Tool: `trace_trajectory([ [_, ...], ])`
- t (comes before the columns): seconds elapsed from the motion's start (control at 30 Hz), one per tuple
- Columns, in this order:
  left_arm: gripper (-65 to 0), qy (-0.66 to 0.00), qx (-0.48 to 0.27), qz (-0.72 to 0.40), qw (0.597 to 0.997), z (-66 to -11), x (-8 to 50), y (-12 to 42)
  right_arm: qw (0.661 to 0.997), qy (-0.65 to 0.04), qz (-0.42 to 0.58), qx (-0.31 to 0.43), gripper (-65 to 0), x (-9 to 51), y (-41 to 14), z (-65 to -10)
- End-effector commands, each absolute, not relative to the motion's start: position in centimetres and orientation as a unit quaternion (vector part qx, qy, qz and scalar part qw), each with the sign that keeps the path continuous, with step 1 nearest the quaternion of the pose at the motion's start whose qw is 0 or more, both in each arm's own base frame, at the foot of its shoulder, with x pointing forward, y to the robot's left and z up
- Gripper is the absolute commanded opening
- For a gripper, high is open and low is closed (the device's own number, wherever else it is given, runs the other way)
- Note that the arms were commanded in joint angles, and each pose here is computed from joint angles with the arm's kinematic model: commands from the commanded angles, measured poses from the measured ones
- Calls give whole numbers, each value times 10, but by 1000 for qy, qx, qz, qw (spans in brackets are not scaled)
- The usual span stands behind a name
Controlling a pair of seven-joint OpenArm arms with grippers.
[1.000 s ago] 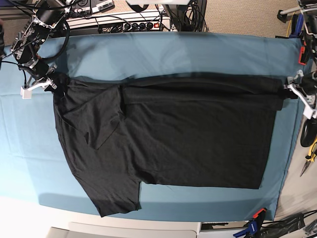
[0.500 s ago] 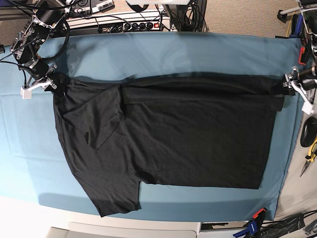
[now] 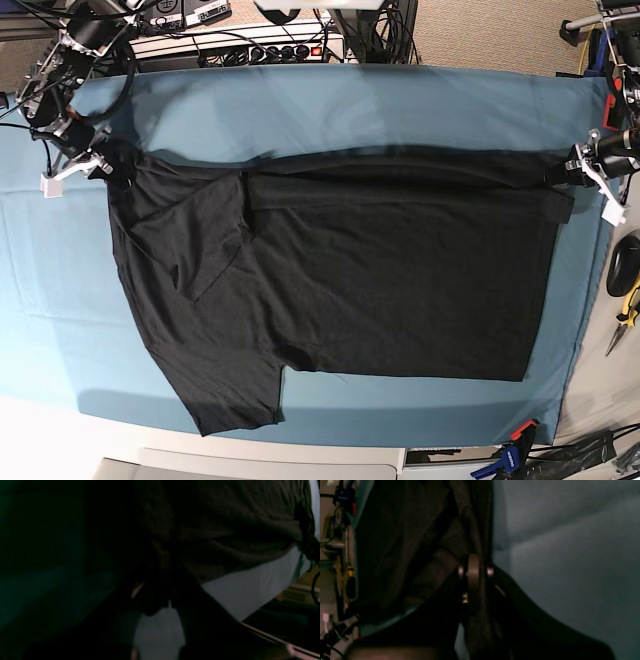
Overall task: Fold the T-shirt properly
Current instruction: 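Pull the gripped edge toward the arms with both grippers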
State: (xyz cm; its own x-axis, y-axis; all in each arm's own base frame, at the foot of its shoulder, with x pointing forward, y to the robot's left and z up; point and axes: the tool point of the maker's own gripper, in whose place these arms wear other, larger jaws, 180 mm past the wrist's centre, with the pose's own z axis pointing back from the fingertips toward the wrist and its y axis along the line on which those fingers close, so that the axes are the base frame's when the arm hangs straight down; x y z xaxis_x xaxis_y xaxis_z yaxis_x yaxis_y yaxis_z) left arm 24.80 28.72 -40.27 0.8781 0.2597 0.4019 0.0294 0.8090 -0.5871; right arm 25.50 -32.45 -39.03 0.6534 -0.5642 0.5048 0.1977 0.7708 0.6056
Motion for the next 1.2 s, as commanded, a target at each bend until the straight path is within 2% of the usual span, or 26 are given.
trace_trajectory([
  [0.0,-650,-251,-296,54,920,-389,254,299,884,-347,-207,235,-650,252,-338,-385],
  [0.4,-650,-222,-303,47,926,-385,227,311,907,-330,-180,190,-650,234,-382,-361],
  [0.93,-650,-149,-330,37,931,-403,156,291,925,-262,-185,204,-650,171,-378,-384],
  [1.17,-650,-174,-308,26,935,-383,147,301,932,-248,-174,197,-650,160,-384,-380],
])
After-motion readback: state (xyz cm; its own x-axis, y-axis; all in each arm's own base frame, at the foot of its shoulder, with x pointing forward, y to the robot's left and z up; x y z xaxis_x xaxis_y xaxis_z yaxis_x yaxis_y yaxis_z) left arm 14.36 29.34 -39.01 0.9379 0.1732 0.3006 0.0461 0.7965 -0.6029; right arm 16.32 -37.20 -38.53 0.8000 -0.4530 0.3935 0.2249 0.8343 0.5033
